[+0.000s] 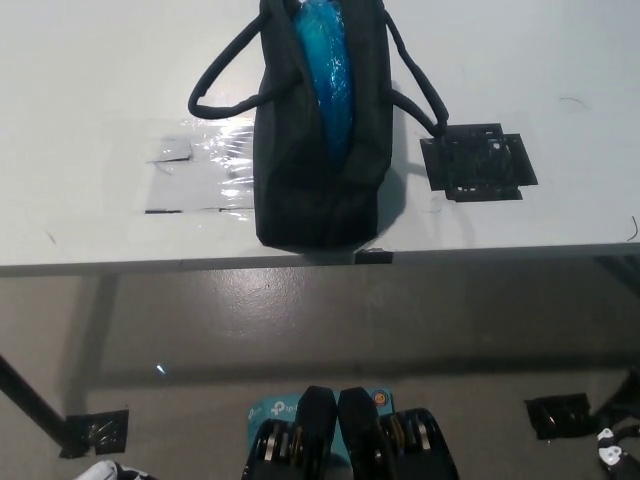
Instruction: The robot uses its right hand to pick up a stack of plates kept in the middle of the desk and put it inside a bag kept next to it
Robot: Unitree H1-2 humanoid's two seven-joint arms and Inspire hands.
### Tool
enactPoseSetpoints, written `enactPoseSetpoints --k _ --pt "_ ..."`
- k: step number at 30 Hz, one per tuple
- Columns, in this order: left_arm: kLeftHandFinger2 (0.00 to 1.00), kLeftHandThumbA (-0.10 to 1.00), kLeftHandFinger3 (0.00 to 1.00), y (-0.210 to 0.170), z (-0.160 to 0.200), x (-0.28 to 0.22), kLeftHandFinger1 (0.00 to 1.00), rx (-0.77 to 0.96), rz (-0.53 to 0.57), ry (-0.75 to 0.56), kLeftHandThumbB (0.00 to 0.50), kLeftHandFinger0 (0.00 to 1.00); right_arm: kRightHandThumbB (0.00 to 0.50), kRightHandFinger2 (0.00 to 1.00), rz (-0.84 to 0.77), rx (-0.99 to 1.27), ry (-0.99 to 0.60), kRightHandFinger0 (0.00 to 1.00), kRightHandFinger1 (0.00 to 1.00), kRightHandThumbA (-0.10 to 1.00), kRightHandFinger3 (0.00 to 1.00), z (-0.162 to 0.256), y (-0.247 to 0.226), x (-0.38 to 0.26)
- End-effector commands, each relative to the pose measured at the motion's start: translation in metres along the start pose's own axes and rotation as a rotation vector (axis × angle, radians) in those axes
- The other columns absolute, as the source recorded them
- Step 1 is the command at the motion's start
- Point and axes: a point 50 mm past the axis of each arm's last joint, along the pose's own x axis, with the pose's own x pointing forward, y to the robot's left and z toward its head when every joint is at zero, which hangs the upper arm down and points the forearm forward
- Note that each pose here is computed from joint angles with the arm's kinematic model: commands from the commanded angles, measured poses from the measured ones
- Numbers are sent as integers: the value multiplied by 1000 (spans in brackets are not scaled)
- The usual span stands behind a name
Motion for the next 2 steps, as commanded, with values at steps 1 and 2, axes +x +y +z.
enactPoseSetpoints --k 1,2 --pt "775 -100 883 8 -1 -9 699 7 54 4 0 711 287 1000 -70 17 -86 406 677 323 1000 13 -7 6" --pt "775 -100 885 8 0 -9 699 5 51 3 0 710 293 1000 -71 20 -83 420 682 333 1000 13 -7 6"
